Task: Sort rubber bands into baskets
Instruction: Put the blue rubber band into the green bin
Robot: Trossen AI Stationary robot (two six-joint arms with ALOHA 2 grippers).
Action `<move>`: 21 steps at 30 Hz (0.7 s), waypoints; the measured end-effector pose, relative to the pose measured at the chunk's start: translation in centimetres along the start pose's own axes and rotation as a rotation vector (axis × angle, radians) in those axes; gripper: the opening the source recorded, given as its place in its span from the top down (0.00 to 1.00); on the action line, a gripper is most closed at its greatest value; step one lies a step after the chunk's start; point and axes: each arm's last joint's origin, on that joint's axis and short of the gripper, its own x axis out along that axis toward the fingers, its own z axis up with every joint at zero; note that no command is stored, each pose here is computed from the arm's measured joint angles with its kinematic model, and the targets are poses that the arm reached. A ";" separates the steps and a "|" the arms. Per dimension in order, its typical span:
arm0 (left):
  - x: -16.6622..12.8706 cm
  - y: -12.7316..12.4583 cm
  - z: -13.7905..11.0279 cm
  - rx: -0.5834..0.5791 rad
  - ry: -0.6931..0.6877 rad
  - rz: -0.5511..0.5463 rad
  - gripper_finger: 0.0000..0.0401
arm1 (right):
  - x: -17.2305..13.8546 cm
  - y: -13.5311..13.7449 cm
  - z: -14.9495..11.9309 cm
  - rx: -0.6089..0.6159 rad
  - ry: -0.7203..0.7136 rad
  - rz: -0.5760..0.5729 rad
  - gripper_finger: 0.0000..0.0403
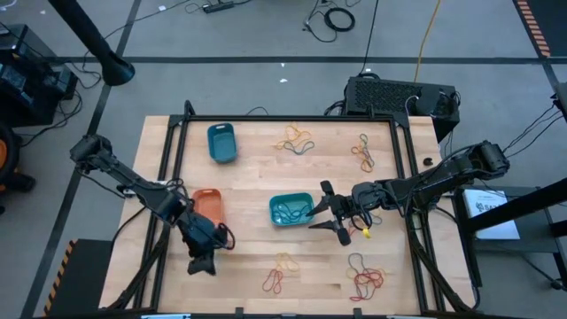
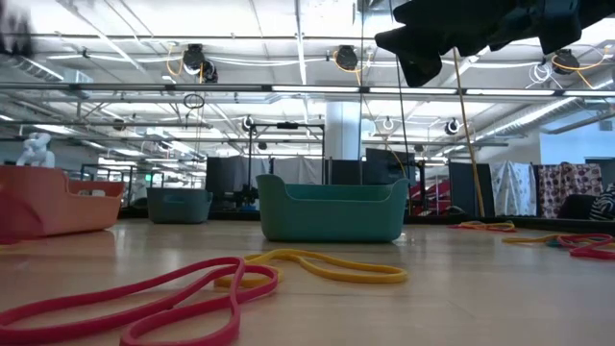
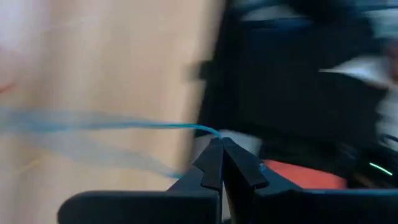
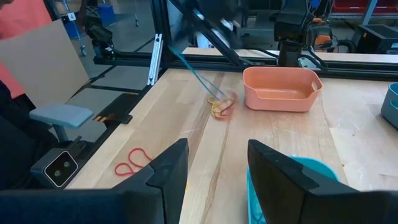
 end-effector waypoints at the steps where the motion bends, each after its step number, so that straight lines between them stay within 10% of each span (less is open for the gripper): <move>1: -0.2 -1.0 0.5 0.058 -0.027 -0.076 0.98 | 0.0 0.0 0.0 0.000 0.000 0.000 0.60; 9: -3.0 -6.3 1.9 0.308 -0.111 -0.193 0.98 | 0.0 0.0 0.0 0.000 -0.001 0.000 0.60; 21: -3.8 -5.1 1.4 0.321 -0.113 0.130 0.98 | 0.9 0.0 -0.1 -0.101 -0.053 0.004 0.60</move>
